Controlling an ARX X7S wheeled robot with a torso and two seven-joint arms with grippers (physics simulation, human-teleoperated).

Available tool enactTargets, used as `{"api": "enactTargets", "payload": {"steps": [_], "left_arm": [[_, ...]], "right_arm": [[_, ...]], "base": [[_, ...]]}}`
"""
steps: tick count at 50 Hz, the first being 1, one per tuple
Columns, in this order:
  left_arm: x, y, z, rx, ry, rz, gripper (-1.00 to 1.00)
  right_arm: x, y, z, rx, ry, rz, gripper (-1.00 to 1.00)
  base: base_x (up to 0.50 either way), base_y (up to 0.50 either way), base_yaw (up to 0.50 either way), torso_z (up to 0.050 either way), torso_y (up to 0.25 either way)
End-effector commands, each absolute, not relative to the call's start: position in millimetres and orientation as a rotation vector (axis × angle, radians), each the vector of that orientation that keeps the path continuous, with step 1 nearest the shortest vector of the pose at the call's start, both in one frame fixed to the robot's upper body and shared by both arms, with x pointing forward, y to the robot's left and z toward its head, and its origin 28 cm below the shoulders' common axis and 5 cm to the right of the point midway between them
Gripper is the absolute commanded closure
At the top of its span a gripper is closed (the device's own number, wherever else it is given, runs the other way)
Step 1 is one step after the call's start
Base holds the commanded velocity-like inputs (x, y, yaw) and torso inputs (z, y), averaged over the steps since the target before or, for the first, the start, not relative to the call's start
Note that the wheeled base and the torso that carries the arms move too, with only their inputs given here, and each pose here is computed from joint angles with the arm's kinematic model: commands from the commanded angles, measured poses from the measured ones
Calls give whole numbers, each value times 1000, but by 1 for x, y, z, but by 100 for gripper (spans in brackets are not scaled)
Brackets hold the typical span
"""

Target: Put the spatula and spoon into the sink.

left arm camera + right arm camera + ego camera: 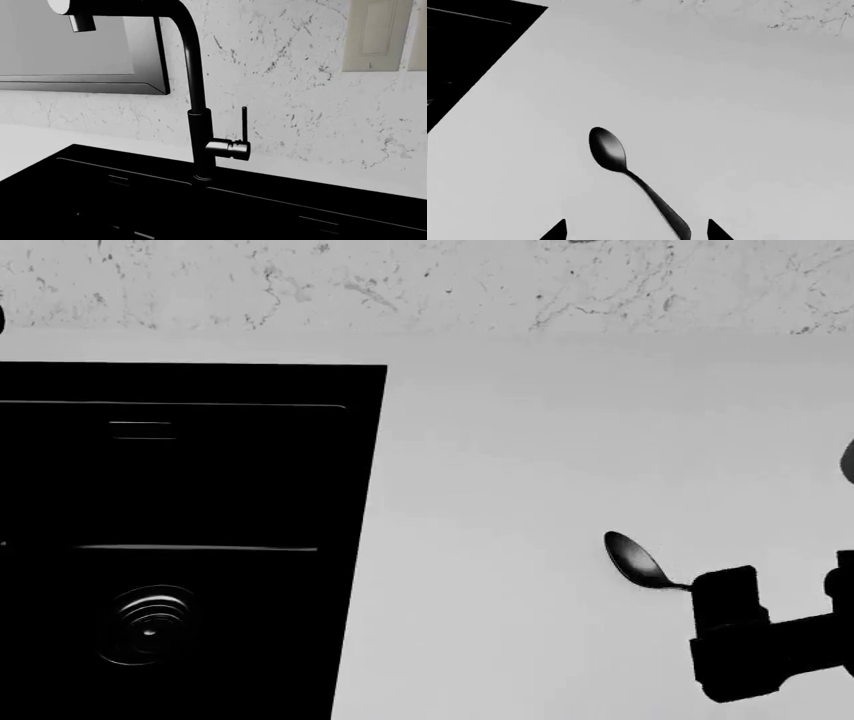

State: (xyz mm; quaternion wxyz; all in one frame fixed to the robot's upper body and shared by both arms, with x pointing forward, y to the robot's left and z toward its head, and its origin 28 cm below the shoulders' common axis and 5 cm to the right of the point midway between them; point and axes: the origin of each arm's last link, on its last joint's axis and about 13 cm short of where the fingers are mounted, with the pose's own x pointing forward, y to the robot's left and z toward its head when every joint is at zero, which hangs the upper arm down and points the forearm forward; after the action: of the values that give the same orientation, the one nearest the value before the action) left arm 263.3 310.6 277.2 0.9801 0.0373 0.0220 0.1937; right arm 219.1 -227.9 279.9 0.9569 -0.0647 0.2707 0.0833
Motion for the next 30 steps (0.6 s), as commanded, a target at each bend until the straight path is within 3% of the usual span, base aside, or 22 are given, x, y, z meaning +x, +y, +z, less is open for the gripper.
{"api": "enactTargets", "payload": {"steps": [1, 22, 30], "left_arm": [[264, 311, 278, 51, 24, 382, -100], [263, 311, 277, 48, 28, 387, -100], [266, 312, 274, 44, 33, 386, -100]], "right_arm": [[222, -241, 283, 14, 531, 105, -100], [276, -238, 278, 21, 448, -88, -100], [281, -236, 256, 27, 512, -35, -100]], "base": [[0, 0, 0, 0, 0], [0, 0, 0, 0, 0], [0, 0, 0, 0, 0]]}}
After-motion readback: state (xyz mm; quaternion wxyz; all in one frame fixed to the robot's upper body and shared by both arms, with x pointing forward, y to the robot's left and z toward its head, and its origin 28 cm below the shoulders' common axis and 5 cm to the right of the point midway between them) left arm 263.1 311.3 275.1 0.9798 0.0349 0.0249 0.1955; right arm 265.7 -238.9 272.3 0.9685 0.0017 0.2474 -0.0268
